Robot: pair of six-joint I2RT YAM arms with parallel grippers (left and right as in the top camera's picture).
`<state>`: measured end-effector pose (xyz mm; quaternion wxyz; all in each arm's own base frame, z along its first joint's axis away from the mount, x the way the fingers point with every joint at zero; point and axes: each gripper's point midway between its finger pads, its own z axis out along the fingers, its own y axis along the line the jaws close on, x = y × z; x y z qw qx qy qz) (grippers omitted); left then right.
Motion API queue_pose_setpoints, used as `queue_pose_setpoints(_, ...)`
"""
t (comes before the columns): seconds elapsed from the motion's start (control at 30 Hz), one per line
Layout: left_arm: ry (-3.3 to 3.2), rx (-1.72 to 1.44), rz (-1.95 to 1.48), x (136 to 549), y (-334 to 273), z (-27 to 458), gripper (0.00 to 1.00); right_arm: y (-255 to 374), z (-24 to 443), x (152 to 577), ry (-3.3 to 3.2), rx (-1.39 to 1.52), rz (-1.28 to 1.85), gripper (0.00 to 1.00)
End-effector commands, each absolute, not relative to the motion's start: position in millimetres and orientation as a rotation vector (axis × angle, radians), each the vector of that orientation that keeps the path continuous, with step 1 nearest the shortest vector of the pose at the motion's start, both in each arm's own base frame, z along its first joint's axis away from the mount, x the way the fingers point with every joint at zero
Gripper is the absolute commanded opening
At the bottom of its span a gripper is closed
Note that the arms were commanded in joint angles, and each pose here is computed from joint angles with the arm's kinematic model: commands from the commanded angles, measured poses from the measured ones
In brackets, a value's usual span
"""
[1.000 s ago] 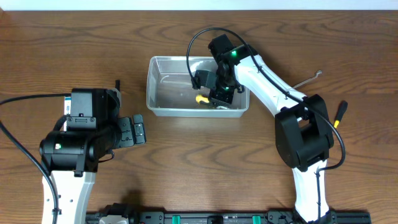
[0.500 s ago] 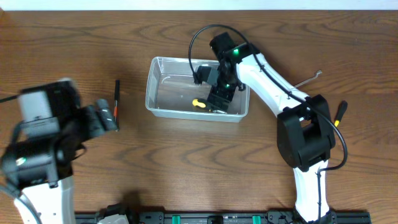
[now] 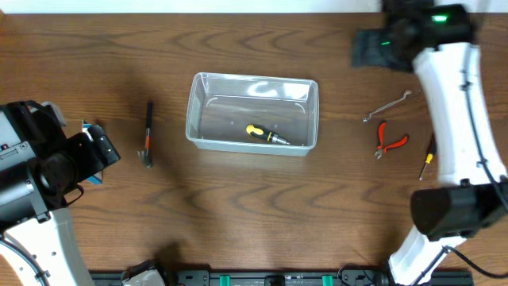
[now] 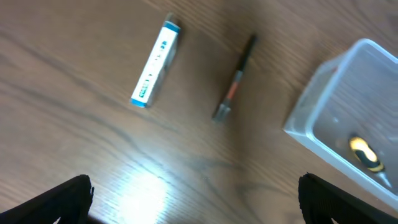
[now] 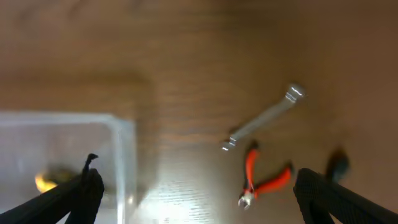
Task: Pack container
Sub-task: 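Move the right gripper to the silver wrench and grasp it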
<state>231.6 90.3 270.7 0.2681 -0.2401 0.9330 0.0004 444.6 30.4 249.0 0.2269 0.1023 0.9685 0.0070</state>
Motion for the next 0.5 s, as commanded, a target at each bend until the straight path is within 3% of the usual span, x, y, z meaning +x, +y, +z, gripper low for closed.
queue_pose_setpoints(0.0, 2.510, -0.576, -0.048, 233.6, 82.2, 277.0, 0.98, 9.9, 236.7, 444.1, 2.634, 0.716, 0.102, 0.99)
queue_pose_setpoints(0.2, 2.528, -0.582, -0.057, 229.9, 80.0, 274.6, 0.98, -35.3, 180.7, 443.3, 2.574, 1.254, 0.085, 0.99)
queue_pose_setpoints(0.47, 2.541, -0.587, -0.061, 227.1, 78.7, 273.0, 0.98, -46.5, 103.6, 437.2, 2.667, 1.479, -0.005, 0.99)
